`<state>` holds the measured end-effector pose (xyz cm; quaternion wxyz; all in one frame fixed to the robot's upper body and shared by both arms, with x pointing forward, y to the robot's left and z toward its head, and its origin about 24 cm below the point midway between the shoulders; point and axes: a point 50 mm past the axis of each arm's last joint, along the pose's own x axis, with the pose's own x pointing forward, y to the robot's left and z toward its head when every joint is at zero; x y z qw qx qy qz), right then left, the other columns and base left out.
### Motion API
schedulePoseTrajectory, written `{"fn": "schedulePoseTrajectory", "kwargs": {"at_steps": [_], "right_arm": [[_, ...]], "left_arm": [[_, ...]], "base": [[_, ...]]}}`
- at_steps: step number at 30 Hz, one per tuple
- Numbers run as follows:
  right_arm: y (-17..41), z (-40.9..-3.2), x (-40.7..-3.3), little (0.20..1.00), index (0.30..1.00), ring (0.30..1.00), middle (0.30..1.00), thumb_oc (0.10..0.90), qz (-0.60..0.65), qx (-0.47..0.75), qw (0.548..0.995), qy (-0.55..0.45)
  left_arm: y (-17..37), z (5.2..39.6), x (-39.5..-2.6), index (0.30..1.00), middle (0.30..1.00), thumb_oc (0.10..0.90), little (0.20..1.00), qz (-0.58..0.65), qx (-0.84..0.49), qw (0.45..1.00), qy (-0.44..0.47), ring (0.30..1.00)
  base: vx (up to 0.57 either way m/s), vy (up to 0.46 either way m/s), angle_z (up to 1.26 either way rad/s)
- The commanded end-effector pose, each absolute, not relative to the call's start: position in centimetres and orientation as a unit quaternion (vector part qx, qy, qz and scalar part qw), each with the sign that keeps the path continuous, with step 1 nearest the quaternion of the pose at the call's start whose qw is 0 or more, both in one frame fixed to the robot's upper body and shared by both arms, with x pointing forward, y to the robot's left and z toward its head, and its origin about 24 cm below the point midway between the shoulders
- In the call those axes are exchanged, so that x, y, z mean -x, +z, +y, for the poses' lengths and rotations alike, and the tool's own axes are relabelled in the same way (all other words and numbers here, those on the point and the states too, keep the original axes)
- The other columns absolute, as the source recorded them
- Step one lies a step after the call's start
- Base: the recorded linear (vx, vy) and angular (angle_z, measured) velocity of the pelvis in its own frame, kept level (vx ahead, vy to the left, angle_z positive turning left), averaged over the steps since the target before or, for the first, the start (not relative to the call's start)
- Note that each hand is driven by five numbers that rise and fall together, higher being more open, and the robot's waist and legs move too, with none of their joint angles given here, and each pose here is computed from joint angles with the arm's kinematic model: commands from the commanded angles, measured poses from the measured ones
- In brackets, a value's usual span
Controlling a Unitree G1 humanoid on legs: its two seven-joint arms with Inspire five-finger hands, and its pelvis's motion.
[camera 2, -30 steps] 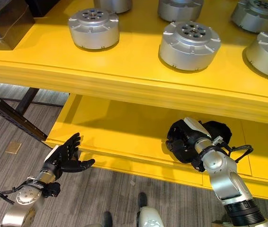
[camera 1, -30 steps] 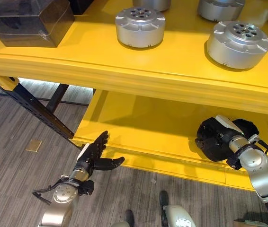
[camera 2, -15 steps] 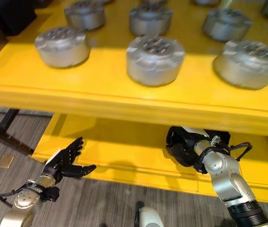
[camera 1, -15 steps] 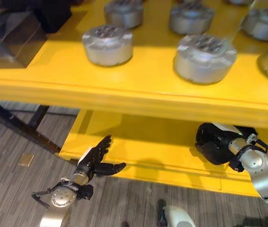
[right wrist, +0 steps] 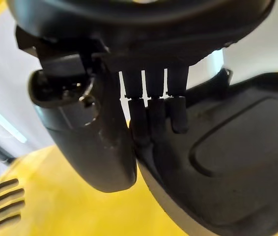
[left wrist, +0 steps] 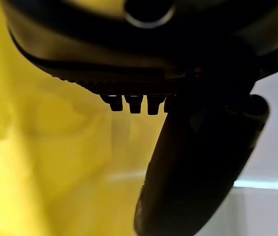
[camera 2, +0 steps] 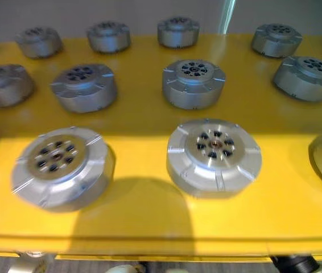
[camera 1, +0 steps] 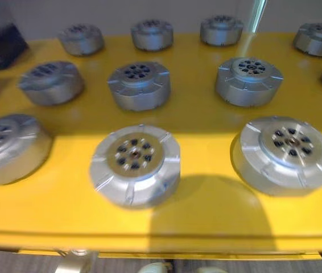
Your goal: Move parts from the plastic box to the shelf.
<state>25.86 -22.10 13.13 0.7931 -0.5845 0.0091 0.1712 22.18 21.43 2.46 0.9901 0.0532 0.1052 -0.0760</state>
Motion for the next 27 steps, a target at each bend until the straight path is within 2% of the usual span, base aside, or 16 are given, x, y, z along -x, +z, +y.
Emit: {"fn": "schedulePoseTrajectory", "kwargs": {"at_steps": [1, 23, 27], "right_arm": [[19.6, -20.4, -27.7, 0.300, 0.300, 0.300, 0.300, 0.400, -0.137, 0.584, 0.793, 0.101], [18.6, -21.2, -27.4, 0.300, 0.300, 0.300, 0.300, 0.400, -0.117, 0.568, 0.810, 0.082], [19.3, -19.0, -28.8, 0.300, 0.300, 0.300, 0.300, 0.400, -0.142, 0.554, 0.813, 0.110]], "left_arm": [[6.5, 23.2, -22.9, 1.000, 1.000, 0.900, 1.000, 0.017, -0.100, 0.992, -0.071, 1.000], [5.7, 23.3, -21.8, 1.000, 1.000, 0.900, 1.000, 0.035, -0.103, 0.990, -0.091, 1.000], [5.2, 24.1, -21.3, 1.000, 1.000, 0.900, 1.000, 0.048, -0.092, 0.993, -0.049, 1.000]], "base": [[-0.03, 0.050, 0.21], [-0.01, 0.071, 0.07], [-0.19, 0.046, -0.83]]}}
